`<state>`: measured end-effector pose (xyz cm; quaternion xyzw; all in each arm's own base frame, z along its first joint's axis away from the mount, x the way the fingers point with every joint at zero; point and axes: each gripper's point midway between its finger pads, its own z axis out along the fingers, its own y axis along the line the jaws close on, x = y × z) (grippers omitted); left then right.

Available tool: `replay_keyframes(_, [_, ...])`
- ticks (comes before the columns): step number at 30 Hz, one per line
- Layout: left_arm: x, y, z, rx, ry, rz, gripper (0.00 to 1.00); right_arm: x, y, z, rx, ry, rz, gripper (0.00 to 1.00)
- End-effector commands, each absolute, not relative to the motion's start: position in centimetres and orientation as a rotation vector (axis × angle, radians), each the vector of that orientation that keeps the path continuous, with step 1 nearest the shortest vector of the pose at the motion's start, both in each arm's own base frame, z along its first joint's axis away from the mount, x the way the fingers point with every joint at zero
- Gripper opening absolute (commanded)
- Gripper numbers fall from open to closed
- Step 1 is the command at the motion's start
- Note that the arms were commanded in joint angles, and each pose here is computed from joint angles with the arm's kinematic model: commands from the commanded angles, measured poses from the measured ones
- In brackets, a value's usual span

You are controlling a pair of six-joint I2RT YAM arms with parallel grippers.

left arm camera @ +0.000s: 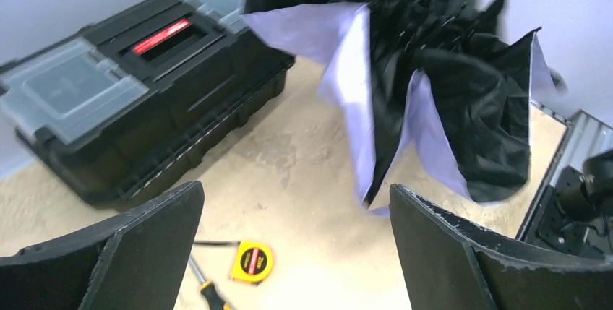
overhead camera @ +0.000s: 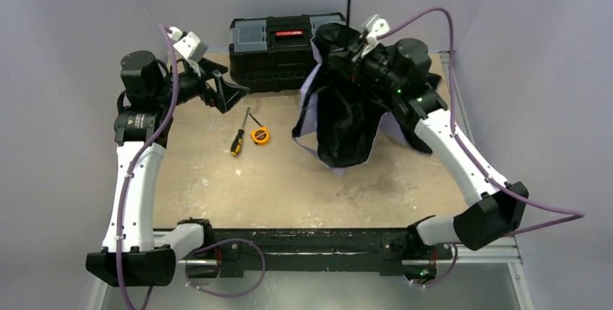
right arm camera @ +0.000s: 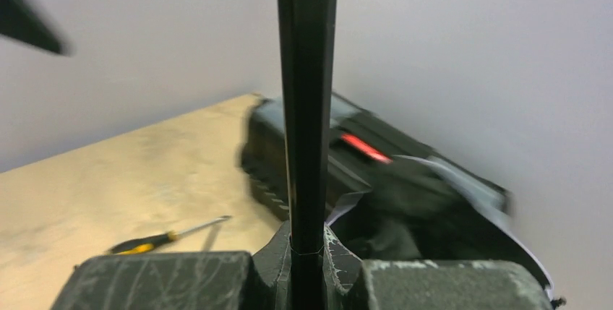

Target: Open the umbrella

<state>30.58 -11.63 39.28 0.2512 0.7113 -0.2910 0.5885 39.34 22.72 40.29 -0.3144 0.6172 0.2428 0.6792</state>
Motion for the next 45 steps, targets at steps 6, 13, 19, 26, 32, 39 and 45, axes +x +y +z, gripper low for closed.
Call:
replay_keyframes(6, [28.0, -19.8, 39.7, 1.136, 1.224, -0.629, 0.87, 33.5, 26.8, 46.1, -0.788, 1.184, 0.637, 0.0])
replay_keyframes(13, [26.4, -24.3, 36.7, 1.299, 1.151, -0.606, 0.67, 29.9, 28.3, 44.4, -0.815, 1.167, 0.798, 0.0])
replay_keyframes(19, [26.5, -24.5, 36.0, 1.242, 1.246, -0.609, 0.62, 31.0, 27.3, 41.7, -0.666, 1.272, 0.82, 0.0])
replay_keyframes(26, [29.7, -20.3, 37.8, 0.941, 1.39, -0.625, 0.83, 37.5, 18.1, 43.8, -0.487, 1.256, 0.61, 0.0])
replay_keyframes(32, [29.6, -20.5, 39.3, 1.01, 1.324, -0.624, 0.83, 28.0, 30.8, 40.8, -0.729, 1.276, 0.947, 0.0])
replay_keyframes(39, [26.7, -23.1, 37.4, 1.243, 1.231, -0.602, 0.73, 29.5, 29.2, 40.5, -0.766, 1.262, 0.872, 0.0])
replay_keyframes(45, [26.8, -24.5, 36.0, 1.316, 1.209, -0.587, 0.63, 27.9, 30.7, 41.6, -0.792, 1.202, 0.87, 0.0])
